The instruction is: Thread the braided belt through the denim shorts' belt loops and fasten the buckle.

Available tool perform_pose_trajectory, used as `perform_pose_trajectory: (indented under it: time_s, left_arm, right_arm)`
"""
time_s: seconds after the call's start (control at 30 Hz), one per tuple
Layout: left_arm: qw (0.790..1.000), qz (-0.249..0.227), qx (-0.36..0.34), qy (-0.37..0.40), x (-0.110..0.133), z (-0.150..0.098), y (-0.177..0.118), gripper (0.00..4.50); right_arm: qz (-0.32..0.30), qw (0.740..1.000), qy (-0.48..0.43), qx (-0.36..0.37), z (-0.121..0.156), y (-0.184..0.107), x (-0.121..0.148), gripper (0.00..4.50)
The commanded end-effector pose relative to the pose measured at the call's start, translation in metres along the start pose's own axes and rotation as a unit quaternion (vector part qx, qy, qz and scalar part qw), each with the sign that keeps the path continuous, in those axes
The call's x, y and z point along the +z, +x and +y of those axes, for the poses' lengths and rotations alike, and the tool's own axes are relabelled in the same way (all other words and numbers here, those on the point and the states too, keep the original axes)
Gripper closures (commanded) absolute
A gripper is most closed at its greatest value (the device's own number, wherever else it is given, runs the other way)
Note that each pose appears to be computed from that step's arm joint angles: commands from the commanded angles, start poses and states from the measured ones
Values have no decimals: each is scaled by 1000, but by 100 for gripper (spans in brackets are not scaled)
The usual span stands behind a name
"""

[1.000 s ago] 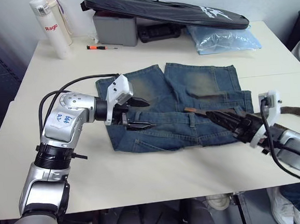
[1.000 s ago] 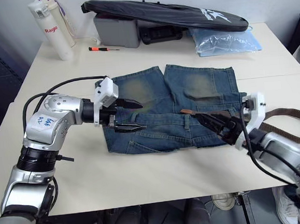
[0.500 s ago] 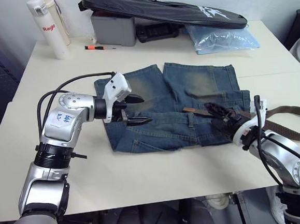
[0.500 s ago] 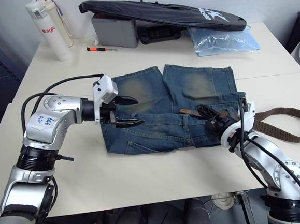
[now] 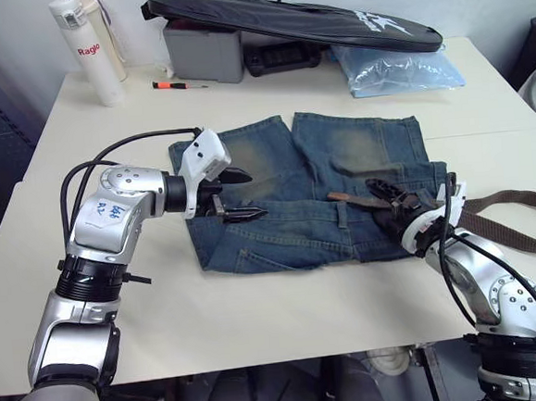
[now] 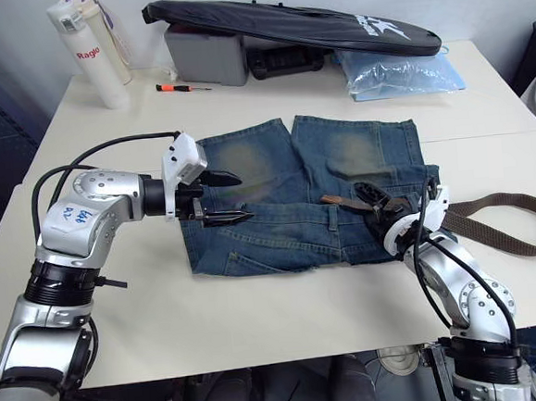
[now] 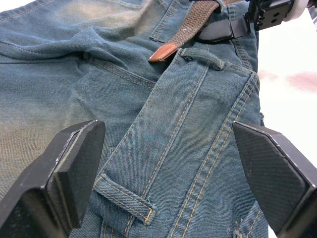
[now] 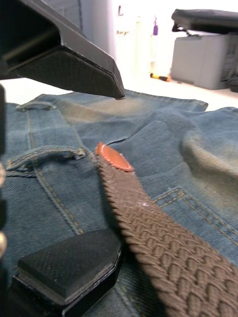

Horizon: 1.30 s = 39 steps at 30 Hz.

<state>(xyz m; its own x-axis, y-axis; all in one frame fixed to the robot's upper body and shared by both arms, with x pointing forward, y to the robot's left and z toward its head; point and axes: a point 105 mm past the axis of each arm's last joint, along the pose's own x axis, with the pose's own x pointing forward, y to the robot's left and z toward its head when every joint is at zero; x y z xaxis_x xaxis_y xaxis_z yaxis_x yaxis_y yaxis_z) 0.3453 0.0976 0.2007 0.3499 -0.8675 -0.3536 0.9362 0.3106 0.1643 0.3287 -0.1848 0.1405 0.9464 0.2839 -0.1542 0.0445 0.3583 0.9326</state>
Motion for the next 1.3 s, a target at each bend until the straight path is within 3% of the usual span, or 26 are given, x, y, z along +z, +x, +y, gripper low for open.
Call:
perform_pose_trajectory:
  time_s: [0.03, 0.13, 0.23, 0.37, 0.47, 0.63, 0.8, 0.97, 1.1, 1.3]
  left_arm:
    - [999, -15, 5, 31, 17, 0, -5, 0]
    - [999, -14, 5, 35, 18, 1, -5, 0]
    - [999, -16, 7, 32, 18, 2, -4, 0]
    - [999, -13, 4, 31, 15, 2, -2, 0]
    - [999, -14, 4, 31, 14, 3, -1, 0]
    - [999, -10, 2, 34, 12, 3, 0, 0]
    - [999, -9, -1, 37, 10, 2, 2, 0]
    - [999, -9, -4, 41, 11, 2, 4, 0]
    - [999, -7, -3, 44, 12, 3, 3, 0]
    - [999, -7, -4, 46, 13, 3, 2, 0]
  right_arm:
    - [-15, 1000, 13, -16, -12, 7, 3, 7]
    - [-19, 999, 21, -29, -22, 13, 0, 7]
    - [-21, 997, 34, -60, -44, 17, -5, 88]
    - [-11, 997, 27, -71, -54, 16, -10, 291]
    - [-20, 998, 20, -58, -49, 8, 1, 448]
    - [-66, 996, 48, 41, -18, -23, 40, 448]
    - [-73, 992, 43, 90, -8, -41, 55, 448]
    - [-49, 993, 10, 106, -12, -47, 48, 448]
    - [-5, 993, -1, 117, -15, -44, 25, 448]
    - [16, 995, -41, 94, -31, -41, 14, 448]
